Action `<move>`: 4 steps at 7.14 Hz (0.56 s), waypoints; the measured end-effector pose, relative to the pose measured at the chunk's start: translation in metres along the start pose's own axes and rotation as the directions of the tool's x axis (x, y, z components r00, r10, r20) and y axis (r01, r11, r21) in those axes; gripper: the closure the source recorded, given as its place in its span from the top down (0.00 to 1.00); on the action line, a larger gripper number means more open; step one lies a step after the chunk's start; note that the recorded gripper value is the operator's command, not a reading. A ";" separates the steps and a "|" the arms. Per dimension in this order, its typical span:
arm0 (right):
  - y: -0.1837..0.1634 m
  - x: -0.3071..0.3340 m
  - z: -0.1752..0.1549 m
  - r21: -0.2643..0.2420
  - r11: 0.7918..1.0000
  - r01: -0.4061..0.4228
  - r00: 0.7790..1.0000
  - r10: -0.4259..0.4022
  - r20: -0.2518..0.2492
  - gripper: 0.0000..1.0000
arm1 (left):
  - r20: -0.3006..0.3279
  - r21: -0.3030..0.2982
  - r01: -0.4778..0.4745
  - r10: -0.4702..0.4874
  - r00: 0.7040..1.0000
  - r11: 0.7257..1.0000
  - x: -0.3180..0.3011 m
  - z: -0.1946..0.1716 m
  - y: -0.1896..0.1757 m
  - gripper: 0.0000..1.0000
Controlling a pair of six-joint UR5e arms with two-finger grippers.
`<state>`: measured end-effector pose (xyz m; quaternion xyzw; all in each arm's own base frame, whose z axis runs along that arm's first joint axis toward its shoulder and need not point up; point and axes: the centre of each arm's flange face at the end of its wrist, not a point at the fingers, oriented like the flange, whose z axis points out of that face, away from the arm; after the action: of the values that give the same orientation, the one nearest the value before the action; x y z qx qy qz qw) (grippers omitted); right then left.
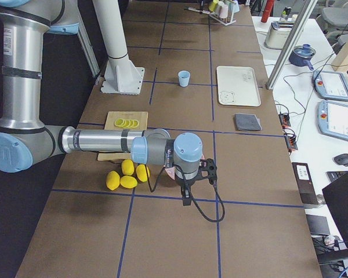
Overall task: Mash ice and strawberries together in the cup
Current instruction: 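Carry the pestle with the left gripper back beside the table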
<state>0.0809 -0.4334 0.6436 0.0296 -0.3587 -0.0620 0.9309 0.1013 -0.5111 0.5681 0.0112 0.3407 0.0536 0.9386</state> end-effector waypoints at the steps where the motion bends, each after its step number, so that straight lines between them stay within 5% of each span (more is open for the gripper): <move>1: 0.000 0.000 0.000 0.000 1.000 0.000 1.000 0.000 0.000 1.00 | -0.008 0.013 0.004 -0.004 1.000 1.000 -0.016 0.018 0.003 0.00; 4: 0.000 0.000 0.000 0.000 1.000 0.000 1.000 0.000 0.000 1.00 | -0.054 0.103 0.097 -0.091 0.994 0.990 -0.059 0.075 0.008 0.00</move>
<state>0.0809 -0.4334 0.6436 0.0296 -0.3587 -0.0620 0.9309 0.1036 -0.5089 0.6638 0.0435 0.3663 -0.0086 0.9294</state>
